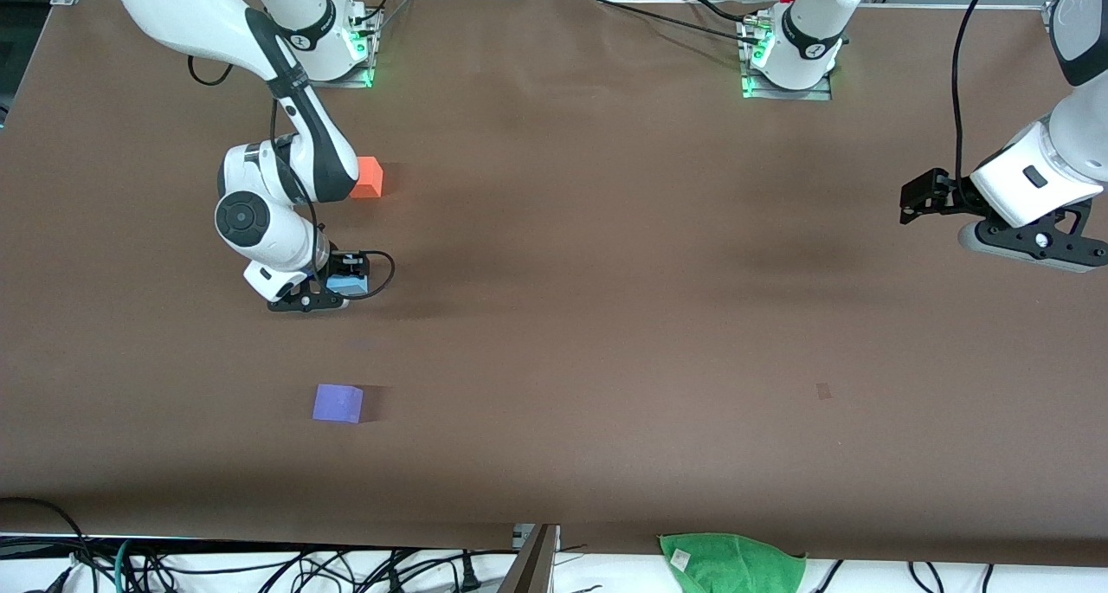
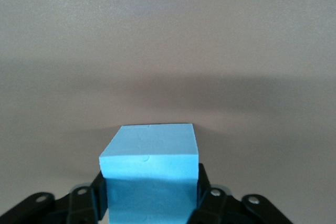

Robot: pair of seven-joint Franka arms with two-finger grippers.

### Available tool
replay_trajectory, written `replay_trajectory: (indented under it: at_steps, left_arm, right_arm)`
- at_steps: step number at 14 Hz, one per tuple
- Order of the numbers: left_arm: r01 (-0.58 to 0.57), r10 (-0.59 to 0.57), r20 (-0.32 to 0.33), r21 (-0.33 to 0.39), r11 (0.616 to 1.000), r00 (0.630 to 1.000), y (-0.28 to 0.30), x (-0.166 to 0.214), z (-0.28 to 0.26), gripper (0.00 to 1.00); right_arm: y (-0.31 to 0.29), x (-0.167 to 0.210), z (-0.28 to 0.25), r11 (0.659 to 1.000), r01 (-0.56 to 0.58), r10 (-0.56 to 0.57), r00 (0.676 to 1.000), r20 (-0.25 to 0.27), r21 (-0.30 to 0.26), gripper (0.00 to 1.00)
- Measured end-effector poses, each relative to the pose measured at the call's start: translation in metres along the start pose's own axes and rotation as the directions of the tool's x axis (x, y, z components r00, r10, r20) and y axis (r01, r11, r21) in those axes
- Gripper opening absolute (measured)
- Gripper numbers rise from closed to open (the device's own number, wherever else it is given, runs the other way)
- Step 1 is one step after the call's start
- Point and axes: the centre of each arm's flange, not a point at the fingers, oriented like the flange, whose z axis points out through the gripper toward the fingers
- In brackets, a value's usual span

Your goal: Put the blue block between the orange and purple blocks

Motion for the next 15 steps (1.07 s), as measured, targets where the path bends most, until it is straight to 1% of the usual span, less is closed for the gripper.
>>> replay_trajectory:
  at_steps: [1, 2, 3, 5, 7, 8, 9, 11, 12, 13, 14, 15]
  left_arm:
    - [0.000, 0.000, 0.000, 0.000, 1.000, 1.000, 0.000, 0.000, 0.000, 1.00]
    - [0.000, 0.000, 0.000, 0.000, 1.000, 1.000, 0.000, 0.000, 0.000, 1.00]
    - [0.000, 0.000, 0.000, 0.000, 1.000, 1.000, 0.000, 0.000, 0.000, 1.00]
    - [0.000, 0.000, 0.000, 0.000, 1.000, 1.000, 0.000, 0.000, 0.000, 1.00]
    - [0.000, 0.000, 0.000, 0.000, 1.000, 1.000, 0.000, 0.000, 0.000, 1.00]
    - [0.000, 0.000, 0.000, 0.000, 1.000, 1.000, 0.000, 0.000, 0.000, 1.00]
    - [0.000, 0.000, 0.001, 0.000, 1.000, 1.000, 0.000, 0.000, 0.001, 1.00]
    - [0.000, 0.000, 0.000, 0.000, 1.000, 1.000, 0.000, 0.002, 0.003, 1.00]
    - [0.000, 0.000, -0.004, 0.000, 1.000, 1.000, -0.001, 0.004, 0.005, 1.00]
    - [-0.001, 0.001, -0.008, 0.001, 1.000, 1.000, -0.001, 0.006, 0.006, 1.00]
    - [-0.001, 0.001, -0.009, 0.001, 1.000, 1.000, -0.001, 0.006, 0.006, 1.00]
    - [-0.001, 0.001, -0.010, 0.001, 1.000, 1.000, -0.001, 0.007, 0.006, 1.00]
  right_arm:
    - [0.000, 0.002, -0.003, 1.000, -0.006, 0.006, 1.000, -0.006, 0.005, 0.79]
    - [0.000, 0.006, -0.008, 1.000, -0.007, 0.007, 1.000, -0.013, 0.007, 0.88]
    - [-0.001, 0.013, -0.019, 1.000, -0.007, 0.007, 1.000, -0.017, 0.009, 0.99]
    - [-0.006, 0.032, -0.061, 1.000, -0.004, 0.004, 1.000, -0.017, 0.014, 1.00]
    - [-0.011, 0.047, -0.124, 1.000, 0.001, -0.001, 1.000, -0.007, 0.019, 1.00]
    - [-0.013, 0.049, -0.159, 1.000, 0.005, -0.005, 1.000, 0.000, 0.022, 1.00]
    - [-0.014, 0.047, -0.195, 1.000, 0.007, -0.007, 1.000, -0.008, 0.026, 1.00]
    - [-0.012, 0.033, -0.263, 0.999, 0.020, -0.018, 0.998, -0.068, 0.037, 1.00]
    - [-0.007, 0.022, -0.293, 0.999, 0.026, -0.023, 0.996, -0.084, 0.040, 1.00]
    - [0.002, 0.012, -0.317, 0.999, 0.033, -0.030, 0.996, -0.083, 0.039, 1.00]
    - [0.012, 0.004, -0.335, 0.999, 0.037, -0.035, 0.997, -0.071, 0.037, 1.00]
    - [0.020, -0.003, -0.345, 0.999, 0.036, -0.034, 0.998, -0.047, 0.038, 1.00]
